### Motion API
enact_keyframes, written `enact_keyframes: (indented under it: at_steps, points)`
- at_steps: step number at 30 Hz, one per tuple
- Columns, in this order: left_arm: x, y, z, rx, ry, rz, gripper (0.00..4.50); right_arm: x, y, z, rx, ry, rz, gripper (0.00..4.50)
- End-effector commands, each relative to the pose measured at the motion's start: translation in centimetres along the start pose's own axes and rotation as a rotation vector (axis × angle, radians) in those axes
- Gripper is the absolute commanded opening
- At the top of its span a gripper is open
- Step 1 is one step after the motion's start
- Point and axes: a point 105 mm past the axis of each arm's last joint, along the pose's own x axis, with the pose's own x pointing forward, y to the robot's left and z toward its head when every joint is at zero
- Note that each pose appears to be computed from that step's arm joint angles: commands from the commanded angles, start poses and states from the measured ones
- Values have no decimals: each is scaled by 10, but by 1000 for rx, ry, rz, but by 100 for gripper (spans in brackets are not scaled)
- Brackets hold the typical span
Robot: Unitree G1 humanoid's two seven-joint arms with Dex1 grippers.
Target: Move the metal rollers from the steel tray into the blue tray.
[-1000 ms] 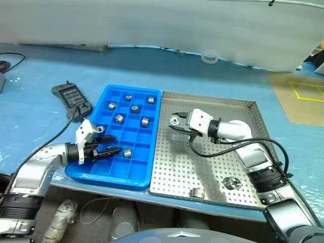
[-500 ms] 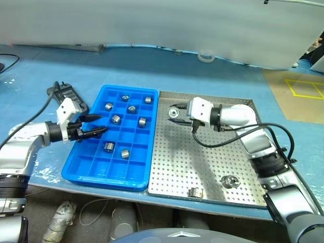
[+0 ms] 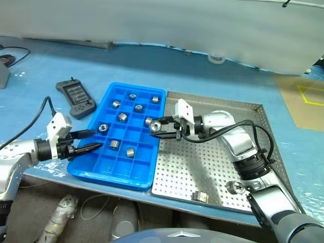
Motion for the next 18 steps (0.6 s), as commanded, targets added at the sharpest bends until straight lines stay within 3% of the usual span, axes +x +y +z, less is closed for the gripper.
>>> enact_keyframes:
  at_steps: [1, 5, 18]
  points:
    - [-2, -7, 19, 9, -68, 15, 311, -1, 12, 0, 163, -40, 61, 163]
    - [-1, -2, 27, -20, -103, 38, 311, -3, 15, -1, 358, -82, 63, 163]
    - [68, -2, 60, -83, -218, -132, 311, -18, 7, 7, 190, -46, -208, 163]
